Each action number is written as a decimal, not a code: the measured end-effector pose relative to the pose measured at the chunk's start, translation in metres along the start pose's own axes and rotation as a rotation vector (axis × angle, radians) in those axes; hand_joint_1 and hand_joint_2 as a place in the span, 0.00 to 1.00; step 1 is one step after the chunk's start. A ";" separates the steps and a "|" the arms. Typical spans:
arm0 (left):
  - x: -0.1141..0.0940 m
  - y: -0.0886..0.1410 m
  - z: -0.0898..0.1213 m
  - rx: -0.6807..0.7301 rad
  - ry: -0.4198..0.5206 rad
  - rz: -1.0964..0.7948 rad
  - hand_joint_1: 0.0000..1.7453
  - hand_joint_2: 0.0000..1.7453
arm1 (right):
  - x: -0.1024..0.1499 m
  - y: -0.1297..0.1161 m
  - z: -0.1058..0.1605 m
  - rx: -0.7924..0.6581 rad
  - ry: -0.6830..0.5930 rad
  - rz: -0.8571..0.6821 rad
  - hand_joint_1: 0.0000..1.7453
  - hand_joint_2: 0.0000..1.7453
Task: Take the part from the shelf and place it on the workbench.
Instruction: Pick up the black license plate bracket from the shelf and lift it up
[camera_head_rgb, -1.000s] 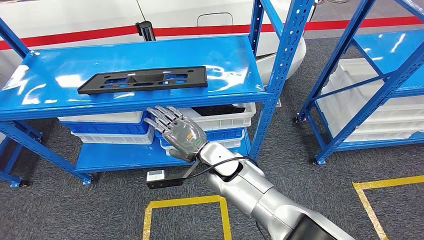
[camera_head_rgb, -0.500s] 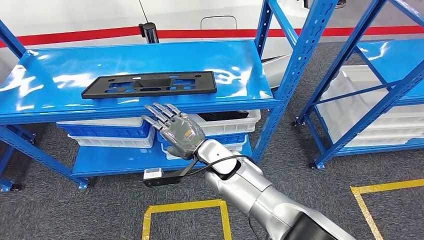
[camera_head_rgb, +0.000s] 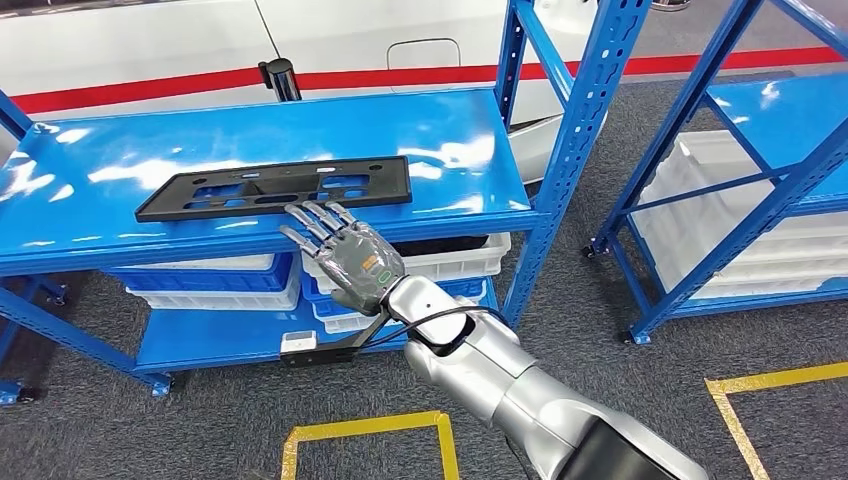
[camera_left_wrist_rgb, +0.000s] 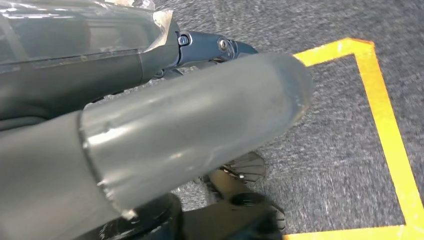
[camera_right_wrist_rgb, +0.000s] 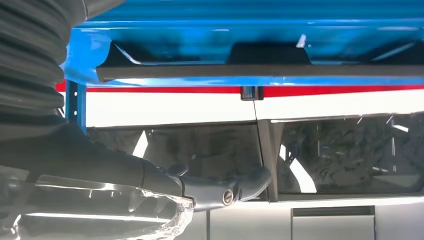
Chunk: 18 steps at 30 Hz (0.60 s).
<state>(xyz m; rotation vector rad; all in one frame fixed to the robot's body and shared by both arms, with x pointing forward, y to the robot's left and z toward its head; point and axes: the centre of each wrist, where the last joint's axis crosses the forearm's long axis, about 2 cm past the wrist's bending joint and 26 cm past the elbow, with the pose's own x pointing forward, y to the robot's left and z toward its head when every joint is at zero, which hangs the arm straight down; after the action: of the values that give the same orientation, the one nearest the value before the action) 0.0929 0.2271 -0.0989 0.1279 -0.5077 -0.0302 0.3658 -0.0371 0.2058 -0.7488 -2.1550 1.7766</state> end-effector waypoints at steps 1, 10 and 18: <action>0.000 0.000 0.000 0.000 0.002 -0.001 0.00 0.00 | -0.001 0.002 0.001 0.009 0.005 0.002 0.00 1.00; 0.003 0.003 -0.002 -0.001 0.004 -0.004 0.00 0.00 | -0.004 0.008 -0.002 0.063 0.044 0.015 0.00 1.00; 0.004 0.004 -0.002 -0.001 0.005 -0.004 0.00 0.00 | -0.008 0.020 0.002 0.158 0.095 0.019 0.00 1.00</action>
<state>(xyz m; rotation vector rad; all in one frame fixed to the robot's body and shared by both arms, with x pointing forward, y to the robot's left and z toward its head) 0.0973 0.2306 -0.0984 0.1280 -0.5024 -0.0344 0.3759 -0.0405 0.1874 -0.7998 -1.9280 1.8555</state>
